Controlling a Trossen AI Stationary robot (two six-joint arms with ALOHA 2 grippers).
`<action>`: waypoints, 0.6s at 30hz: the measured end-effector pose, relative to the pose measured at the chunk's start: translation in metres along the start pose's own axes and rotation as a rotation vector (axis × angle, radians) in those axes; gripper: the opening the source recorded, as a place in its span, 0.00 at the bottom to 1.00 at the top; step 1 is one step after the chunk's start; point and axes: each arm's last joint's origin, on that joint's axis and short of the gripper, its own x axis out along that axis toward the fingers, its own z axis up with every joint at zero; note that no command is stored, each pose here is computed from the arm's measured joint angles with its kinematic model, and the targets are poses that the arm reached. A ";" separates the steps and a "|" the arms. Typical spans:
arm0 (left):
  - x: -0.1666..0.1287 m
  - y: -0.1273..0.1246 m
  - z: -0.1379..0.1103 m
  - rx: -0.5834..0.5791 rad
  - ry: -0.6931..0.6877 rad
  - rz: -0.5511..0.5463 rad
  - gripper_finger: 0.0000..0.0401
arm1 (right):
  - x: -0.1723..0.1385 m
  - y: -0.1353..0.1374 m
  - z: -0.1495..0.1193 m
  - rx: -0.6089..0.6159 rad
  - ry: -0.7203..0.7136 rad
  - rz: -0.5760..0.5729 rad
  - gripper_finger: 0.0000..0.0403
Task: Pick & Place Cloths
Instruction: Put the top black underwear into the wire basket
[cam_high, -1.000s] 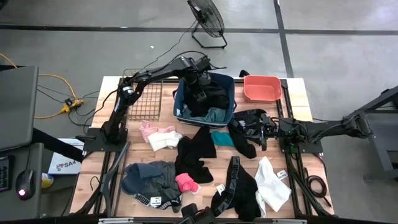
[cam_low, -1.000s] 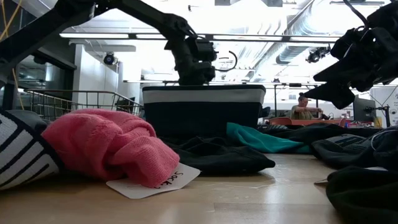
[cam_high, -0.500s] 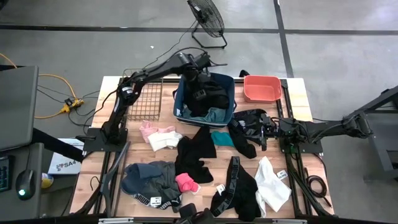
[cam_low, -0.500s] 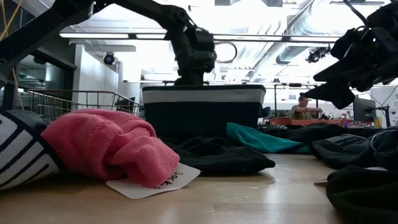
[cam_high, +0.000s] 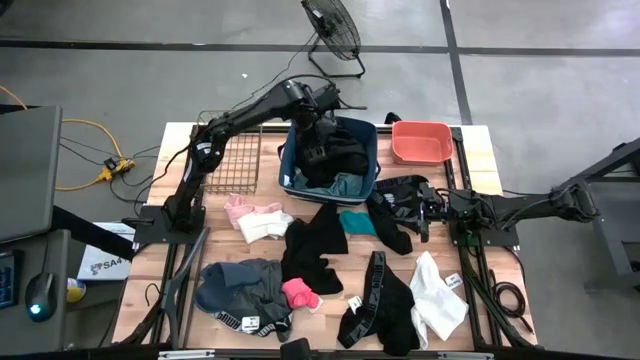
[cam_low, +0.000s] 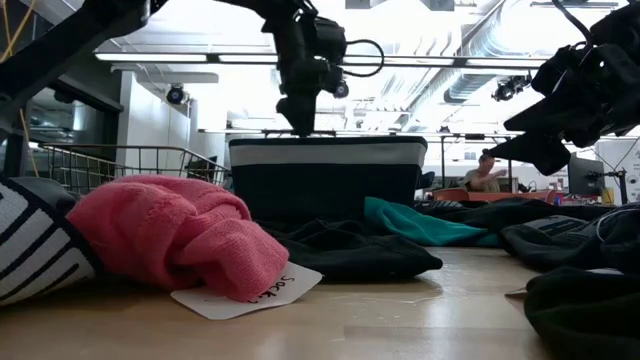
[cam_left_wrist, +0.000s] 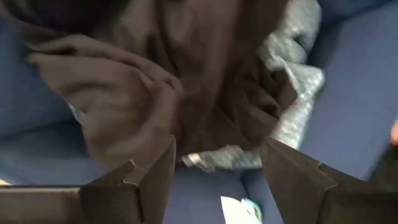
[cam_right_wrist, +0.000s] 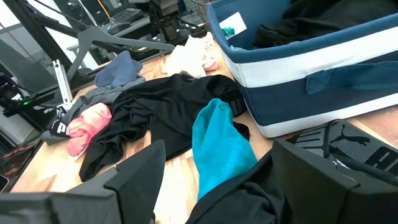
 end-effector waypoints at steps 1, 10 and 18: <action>-0.003 -0.004 0.000 0.008 -0.009 0.000 0.55 | 0.000 0.000 0.000 0.000 0.000 0.000 0.71; -0.034 -0.026 -0.009 0.056 -0.158 0.013 0.48 | 0.000 0.000 0.000 0.000 0.000 0.000 0.71; -0.029 -0.041 -0.043 0.085 -0.290 0.004 0.43 | 0.000 0.000 0.000 0.000 0.000 0.000 0.71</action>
